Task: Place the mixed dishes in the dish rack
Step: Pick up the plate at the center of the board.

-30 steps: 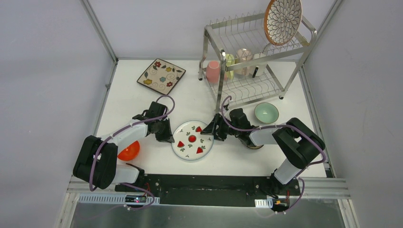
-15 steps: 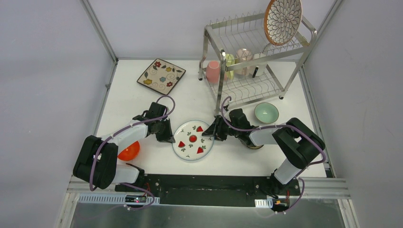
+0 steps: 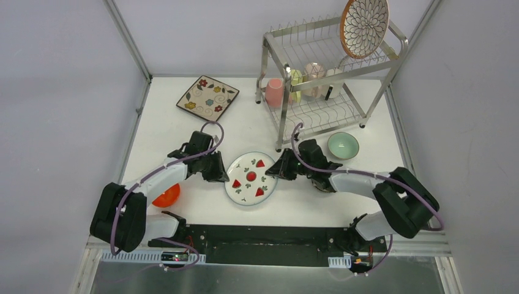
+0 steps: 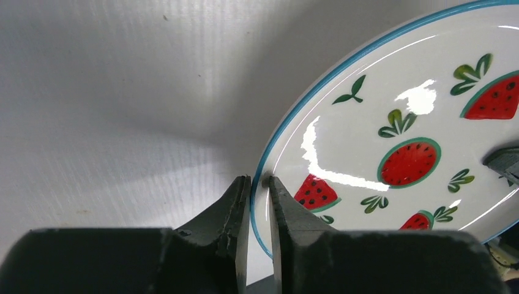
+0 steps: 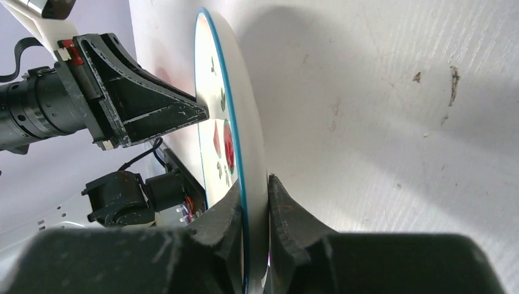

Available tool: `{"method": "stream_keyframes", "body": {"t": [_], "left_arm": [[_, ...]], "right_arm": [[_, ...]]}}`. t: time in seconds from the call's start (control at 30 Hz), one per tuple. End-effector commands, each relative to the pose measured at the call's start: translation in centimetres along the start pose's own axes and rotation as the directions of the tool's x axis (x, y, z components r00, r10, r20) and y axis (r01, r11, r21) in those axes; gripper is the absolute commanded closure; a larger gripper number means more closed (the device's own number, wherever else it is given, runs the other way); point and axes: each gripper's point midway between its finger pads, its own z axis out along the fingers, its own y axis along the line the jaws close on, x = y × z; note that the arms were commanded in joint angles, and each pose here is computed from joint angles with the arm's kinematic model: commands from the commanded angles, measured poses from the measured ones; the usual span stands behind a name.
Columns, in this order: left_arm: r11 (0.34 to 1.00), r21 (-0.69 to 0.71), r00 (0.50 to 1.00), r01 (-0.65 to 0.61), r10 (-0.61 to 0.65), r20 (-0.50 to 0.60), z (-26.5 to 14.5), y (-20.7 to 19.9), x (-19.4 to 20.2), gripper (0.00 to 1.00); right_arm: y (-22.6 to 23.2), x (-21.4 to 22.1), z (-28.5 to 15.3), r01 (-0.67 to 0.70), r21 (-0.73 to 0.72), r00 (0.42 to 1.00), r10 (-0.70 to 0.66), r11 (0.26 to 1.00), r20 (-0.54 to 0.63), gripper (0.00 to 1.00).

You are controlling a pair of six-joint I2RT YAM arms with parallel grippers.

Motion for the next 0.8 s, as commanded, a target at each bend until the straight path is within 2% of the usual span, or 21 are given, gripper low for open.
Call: {"method": "stream_keyframes", "body": {"t": [0.0,0.13,0.43,0.47,0.5,0.67,0.77], "left_arm": [[0.975,0.218,0.997,-0.041,0.027,0.069,-2.7,-5.8,-1.9,0.78],[0.957,0.285,0.994,-0.058,0.030,0.104,-4.9,-7.9,-2.6,0.61],[0.923,0.348,0.975,-0.164,0.099,0.196,-9.8,-10.6,-3.3,0.35],[0.921,0.349,0.974,-0.174,0.109,0.198,-10.2,-10.7,-3.2,0.25],[0.918,0.351,0.972,-0.186,0.118,0.205,-10.5,-10.8,-3.3,0.21],[0.910,0.346,0.962,-0.227,0.155,0.225,-11.3,-11.0,-3.4,0.14],[0.900,0.335,0.948,-0.279,0.203,0.243,-11.7,-11.2,-3.7,0.13]], "right_arm": [[8.1,-2.6,-2.8,0.136,-0.189,0.985,-0.112,0.973,0.128,1.00],[8.4,-2.7,-4.8,0.157,-0.163,0.978,-0.130,0.974,0.162,1.00],[9.1,-2.5,-9.0,0.169,-0.145,0.965,-0.134,0.975,0.225,1.00],[9.3,-2.6,-9.8,0.170,-0.146,0.961,-0.131,0.975,0.244,1.00],[9.1,-2.7,-10.1,0.163,-0.135,0.959,-0.124,0.977,0.254,1.00],[9.0,-2.7,-13.0,0.150,-0.117,0.943,-0.106,0.982,0.316,1.00],[8.6,-2.8,-14.9,0.147,-0.079,0.928,-0.110,0.986,0.357,1.00]]}}
